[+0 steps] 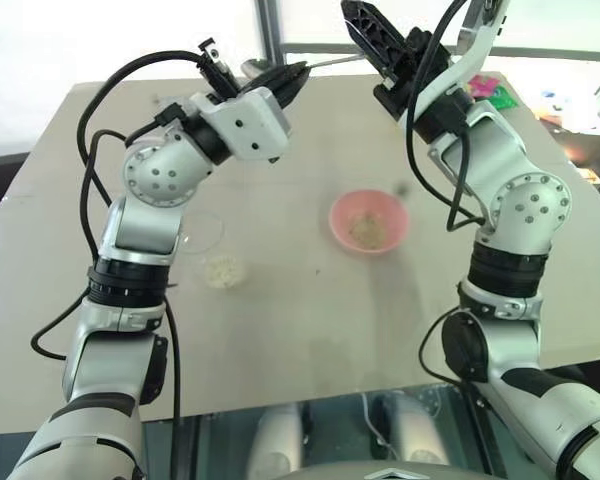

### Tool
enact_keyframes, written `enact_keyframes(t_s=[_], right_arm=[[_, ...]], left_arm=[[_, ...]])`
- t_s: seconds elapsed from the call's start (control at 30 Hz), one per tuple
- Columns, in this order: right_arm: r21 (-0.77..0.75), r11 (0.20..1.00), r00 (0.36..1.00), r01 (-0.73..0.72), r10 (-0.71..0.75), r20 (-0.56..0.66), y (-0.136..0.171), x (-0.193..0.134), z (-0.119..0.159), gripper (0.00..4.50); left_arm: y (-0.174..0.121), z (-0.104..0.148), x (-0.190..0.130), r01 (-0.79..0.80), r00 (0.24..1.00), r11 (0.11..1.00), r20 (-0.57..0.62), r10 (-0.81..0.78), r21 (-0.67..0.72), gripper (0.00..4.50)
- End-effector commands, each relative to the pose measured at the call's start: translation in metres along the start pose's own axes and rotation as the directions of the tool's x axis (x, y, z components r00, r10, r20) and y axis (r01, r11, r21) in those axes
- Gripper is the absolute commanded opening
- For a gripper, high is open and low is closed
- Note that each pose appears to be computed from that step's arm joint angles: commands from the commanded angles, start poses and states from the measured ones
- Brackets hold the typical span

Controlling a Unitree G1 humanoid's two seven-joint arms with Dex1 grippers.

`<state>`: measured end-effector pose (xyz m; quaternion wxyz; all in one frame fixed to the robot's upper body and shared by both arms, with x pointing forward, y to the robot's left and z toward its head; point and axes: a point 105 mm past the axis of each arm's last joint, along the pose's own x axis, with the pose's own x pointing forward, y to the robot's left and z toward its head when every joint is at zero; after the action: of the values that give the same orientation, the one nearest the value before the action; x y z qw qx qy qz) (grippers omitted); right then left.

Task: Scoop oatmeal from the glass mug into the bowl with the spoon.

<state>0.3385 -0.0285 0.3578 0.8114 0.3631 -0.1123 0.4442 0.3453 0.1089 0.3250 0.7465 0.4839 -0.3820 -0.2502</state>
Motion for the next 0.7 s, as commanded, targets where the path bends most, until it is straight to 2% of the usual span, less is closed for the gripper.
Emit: enact_keyframes(t_s=[0.03, 0.6, 0.67, 0.7], right_arm=[[-0.02, 0.997, 0.996, -0.072, 0.073, 0.047, 0.0209, 0.0015, 0.0116, 0.03], [0.003, 0.999, 0.997, -0.045, 0.045, 0.063, 0.0188, 0.0002, 0.013, 0.03], [0.01, 0.996, 0.994, -0.091, 0.091, 0.063, 0.0258, 0.0018, 0.0133, 0.03], [0.01, 0.995, 0.993, -0.099, 0.099, 0.061, 0.0281, 0.0022, 0.0131, 0.35]], left_arm=[[0.0033, 0.0099, 0.0021, -0.004, 0.999, 1.0, 0.035, 0.004, 0.003, 0.0], [0.0109, 0.0107, 0.0049, -0.103, 0.995, 0.991, 0.007, 0.103, 0.09, 0.0], [0.0112, 0.0106, 0.0053, -0.111, 0.994, 0.99, 0.004, 0.111, 0.091, 0.0], [0.0113, 0.0106, 0.0053, -0.113, 0.994, 0.989, 0.004, 0.113, 0.093, 0.0]])
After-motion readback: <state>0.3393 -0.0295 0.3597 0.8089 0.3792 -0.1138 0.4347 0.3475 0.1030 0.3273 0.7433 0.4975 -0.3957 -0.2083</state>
